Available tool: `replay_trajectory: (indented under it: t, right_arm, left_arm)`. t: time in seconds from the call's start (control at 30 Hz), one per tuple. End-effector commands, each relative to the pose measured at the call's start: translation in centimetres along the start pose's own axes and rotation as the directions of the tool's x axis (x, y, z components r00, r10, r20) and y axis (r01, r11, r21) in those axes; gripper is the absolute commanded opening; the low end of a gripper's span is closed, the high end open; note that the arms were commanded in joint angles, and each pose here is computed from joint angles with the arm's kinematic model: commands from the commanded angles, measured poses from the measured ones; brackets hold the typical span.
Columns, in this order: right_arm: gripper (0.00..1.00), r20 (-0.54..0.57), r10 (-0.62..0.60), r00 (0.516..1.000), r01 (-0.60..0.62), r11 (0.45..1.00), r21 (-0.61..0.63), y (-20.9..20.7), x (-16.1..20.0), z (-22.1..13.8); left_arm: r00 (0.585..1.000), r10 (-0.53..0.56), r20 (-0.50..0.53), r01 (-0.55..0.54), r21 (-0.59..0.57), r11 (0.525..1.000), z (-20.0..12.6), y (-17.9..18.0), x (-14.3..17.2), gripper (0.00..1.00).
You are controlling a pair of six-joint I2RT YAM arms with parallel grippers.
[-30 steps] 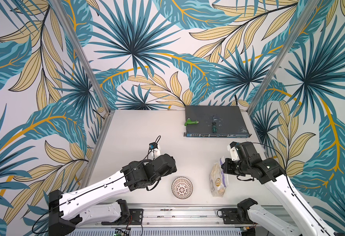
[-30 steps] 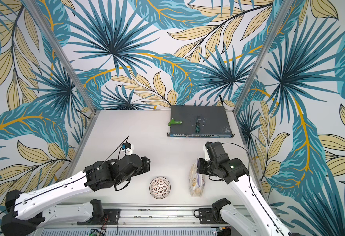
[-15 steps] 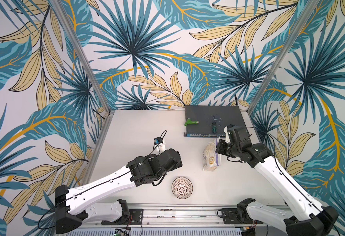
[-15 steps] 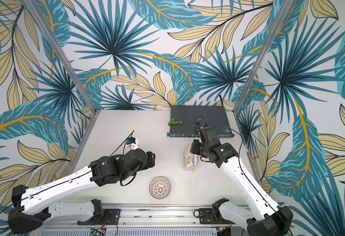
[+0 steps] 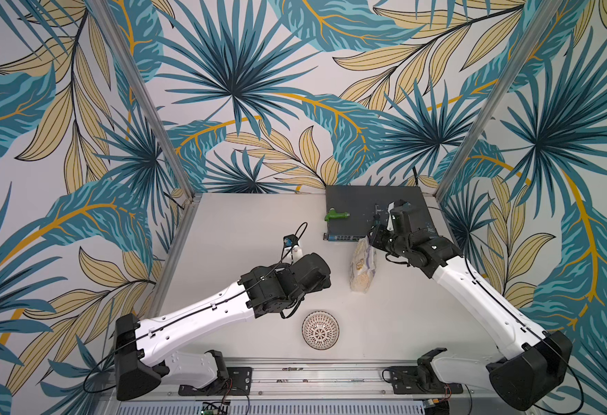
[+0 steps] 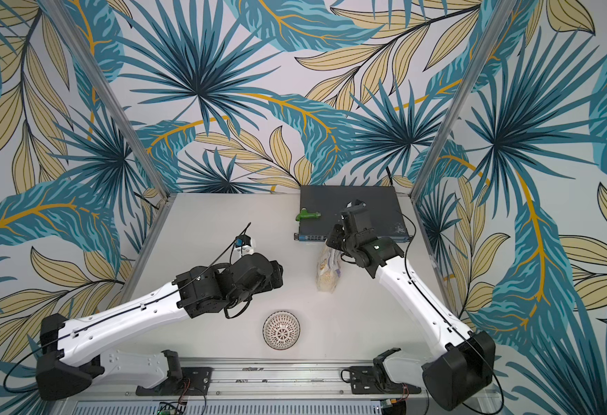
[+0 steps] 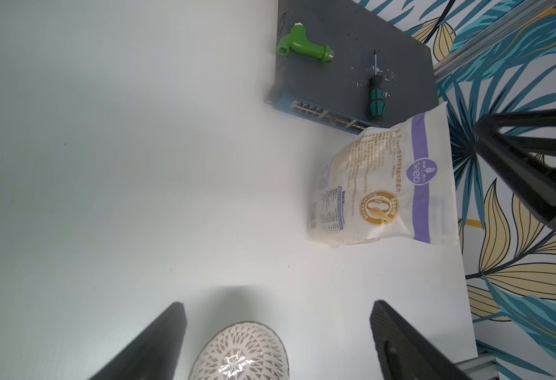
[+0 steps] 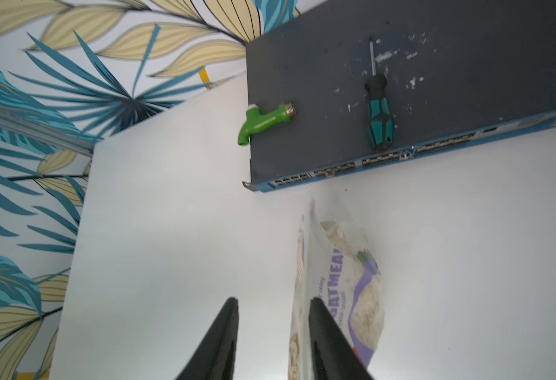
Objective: Pour the oats into the breakfast bowl
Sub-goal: Place the oats bag at the center of the board.
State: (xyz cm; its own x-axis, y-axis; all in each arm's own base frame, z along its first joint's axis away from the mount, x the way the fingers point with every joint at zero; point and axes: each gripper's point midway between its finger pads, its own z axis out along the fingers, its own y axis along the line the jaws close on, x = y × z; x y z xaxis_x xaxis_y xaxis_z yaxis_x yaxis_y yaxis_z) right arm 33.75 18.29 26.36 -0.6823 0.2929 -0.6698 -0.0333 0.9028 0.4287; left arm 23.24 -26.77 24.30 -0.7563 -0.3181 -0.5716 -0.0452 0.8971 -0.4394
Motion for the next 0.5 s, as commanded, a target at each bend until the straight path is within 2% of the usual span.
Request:
replay_trajectory:
  t: [0.0,0.1,0.2,0.27,0.33,0.47]
  right_arm:
    - [0.5,0.168,-0.02,0.985,0.024,1.0,-0.02,0.6,-3.7,-2.8]
    - [0.49,0.254,-0.041,0.966,0.042,0.999,0.004,-0.4,-4.6,-5.0]
    - [0.45,0.315,-0.034,0.949,0.01,0.997,0.078,-3.1,-4.0,-6.3]
    - [0.43,0.322,-0.022,0.946,-0.017,0.993,0.115,-5.2,-2.4,-6.5]
    - [0.42,0.319,-0.001,0.948,-0.041,0.992,0.122,-6.7,-0.7,-6.4]
    - [0.42,0.306,0.057,0.95,-0.084,0.994,0.076,-8.6,2.8,-5.9]
  left_arm:
    - [0.999,0.049,0.005,-0.049,0.041,0.998,-0.2,-1.8,-1.3,0.9]
    - [0.995,0.098,-0.016,-0.096,0.081,0.992,0.5,-3.3,-2.1,0.83]
    - [0.984,0.173,-0.051,-0.162,0.17,0.972,1.5,-6.5,-2.4,0.76]
    - [0.971,0.228,-0.067,-0.209,0.216,0.954,1.9,-9.0,-2.5,0.71]
    - [0.961,0.266,-0.077,-0.239,0.254,0.937,2.5,-11.3,-2.7,0.6]
    - [0.938,0.327,-0.115,-0.28,0.307,0.91,4.4,-15.0,-2.4,0.47]
